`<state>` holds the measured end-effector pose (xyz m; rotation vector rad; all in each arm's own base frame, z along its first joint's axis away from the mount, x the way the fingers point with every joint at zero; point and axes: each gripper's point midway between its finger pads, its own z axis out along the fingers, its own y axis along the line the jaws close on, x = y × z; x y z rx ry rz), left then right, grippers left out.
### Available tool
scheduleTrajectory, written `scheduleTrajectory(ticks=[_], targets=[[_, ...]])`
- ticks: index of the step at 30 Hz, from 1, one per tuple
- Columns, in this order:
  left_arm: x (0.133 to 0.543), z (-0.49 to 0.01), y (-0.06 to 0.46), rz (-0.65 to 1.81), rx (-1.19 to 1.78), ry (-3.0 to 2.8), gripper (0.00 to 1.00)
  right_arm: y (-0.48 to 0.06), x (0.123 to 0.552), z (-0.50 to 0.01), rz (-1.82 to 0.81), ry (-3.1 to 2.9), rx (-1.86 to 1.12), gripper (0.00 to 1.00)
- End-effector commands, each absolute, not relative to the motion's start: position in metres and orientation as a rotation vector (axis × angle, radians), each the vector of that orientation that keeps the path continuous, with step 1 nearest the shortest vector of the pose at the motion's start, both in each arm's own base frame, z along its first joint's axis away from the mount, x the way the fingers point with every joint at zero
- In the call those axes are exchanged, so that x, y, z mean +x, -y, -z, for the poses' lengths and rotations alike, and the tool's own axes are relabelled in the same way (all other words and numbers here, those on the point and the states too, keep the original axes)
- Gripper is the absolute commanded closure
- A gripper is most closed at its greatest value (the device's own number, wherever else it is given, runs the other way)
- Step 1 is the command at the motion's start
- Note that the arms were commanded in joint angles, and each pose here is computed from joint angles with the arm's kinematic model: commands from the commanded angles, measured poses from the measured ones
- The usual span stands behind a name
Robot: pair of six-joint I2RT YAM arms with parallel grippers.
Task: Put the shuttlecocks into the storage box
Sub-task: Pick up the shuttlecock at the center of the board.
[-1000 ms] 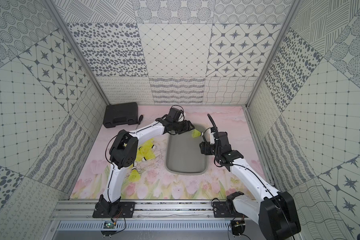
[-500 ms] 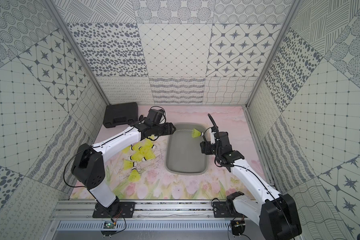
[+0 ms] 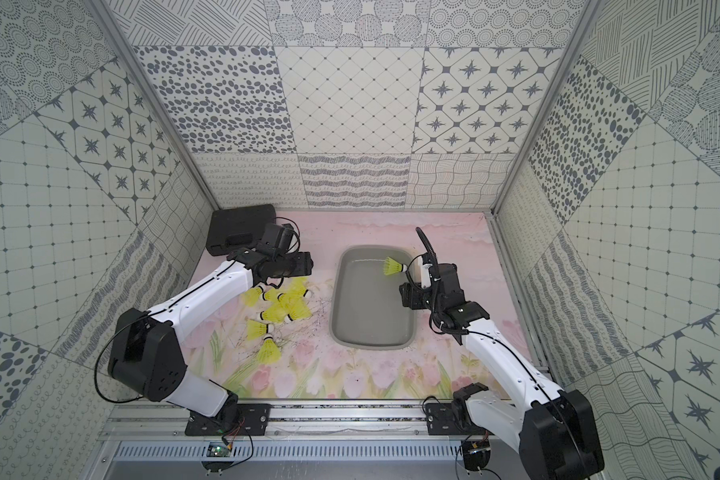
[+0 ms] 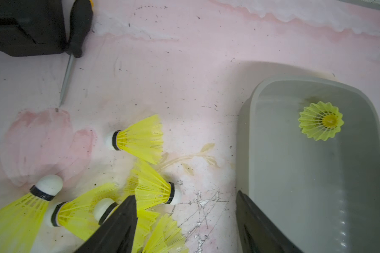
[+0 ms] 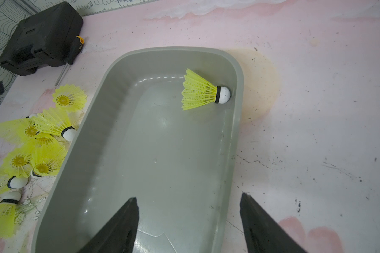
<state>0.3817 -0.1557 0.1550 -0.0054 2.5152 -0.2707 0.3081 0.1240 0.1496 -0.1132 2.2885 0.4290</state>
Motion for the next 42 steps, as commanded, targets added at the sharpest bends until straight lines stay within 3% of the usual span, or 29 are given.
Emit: scheduleTrajectory(ticks=[1,16,19,27,38,42], targets=[[0.378,-0.141,0.12,0.1,0.054,-2.593,0.26,-0.125,0.313,-0.162,-0.437,-2.239,-0.126,0.24],[0.394,-0.093,0.081,0.093,-0.036,-2.737,0.52,-0.125,0.314,-0.157,-0.433,-2.256,-0.121,0.23],[0.398,-0.084,0.081,0.08,-0.02,-2.77,0.53,-0.124,0.313,-0.156,-0.427,-2.259,-0.12,0.23],[0.408,-0.063,0.089,0.091,0.054,-2.834,0.51,-0.122,0.313,-0.154,-0.414,-2.265,-0.113,0.23],[0.413,-0.046,0.094,0.119,0.103,-2.891,0.34,-0.118,0.312,-0.148,-0.387,-2.287,-0.097,0.23],[0.416,-0.041,0.1,0.154,0.123,-2.907,0.32,-0.118,0.312,-0.146,-0.388,-2.291,-0.094,0.23]])
